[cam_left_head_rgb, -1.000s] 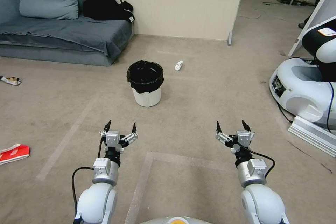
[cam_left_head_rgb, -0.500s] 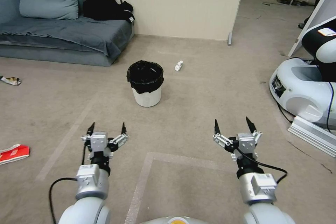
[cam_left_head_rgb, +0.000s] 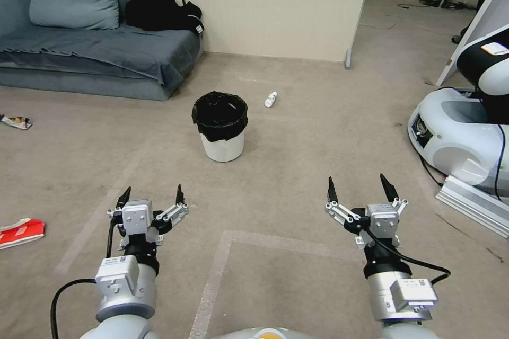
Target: Pick up the trash bin, then pick up the garbage from the floor and place it into the trash bin.
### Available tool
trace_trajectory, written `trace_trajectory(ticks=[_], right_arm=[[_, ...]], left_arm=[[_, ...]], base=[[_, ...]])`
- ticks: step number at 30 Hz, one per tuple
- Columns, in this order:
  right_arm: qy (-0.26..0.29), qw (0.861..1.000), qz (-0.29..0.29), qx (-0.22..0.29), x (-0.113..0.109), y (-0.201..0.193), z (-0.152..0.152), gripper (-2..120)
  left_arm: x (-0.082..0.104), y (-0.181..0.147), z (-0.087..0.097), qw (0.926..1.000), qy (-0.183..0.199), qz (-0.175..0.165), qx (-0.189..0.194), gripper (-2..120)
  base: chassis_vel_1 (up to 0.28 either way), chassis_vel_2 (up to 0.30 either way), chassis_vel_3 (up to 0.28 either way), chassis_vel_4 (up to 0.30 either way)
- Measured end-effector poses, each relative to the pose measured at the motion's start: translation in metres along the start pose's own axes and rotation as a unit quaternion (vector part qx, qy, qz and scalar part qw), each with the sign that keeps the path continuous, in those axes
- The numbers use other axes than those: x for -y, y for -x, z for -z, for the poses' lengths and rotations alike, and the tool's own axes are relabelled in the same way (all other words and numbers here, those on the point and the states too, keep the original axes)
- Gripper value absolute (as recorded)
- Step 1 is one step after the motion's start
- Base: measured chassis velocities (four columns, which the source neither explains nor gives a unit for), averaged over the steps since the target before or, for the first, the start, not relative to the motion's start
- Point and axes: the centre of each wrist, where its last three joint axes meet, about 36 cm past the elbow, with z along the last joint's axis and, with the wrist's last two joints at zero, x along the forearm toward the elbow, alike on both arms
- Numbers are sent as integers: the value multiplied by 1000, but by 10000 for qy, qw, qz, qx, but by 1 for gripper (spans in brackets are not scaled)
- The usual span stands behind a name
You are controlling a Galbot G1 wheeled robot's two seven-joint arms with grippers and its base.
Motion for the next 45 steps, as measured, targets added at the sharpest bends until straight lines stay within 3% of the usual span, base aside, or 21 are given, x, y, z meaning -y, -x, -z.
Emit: trace_trajectory(ticks=[27,45], right_arm=[[-82,9999,91,-63,1,1,-8,100],[-99,9998,139,-104,0,1,-13,100]], left_arm=[[5,4,-10,10000,-5,-57,-27,100],[6,5,-12,10000,25,-6,-50,100]], base=[[-2,2,2,-1],[-109,104,102,-105]])
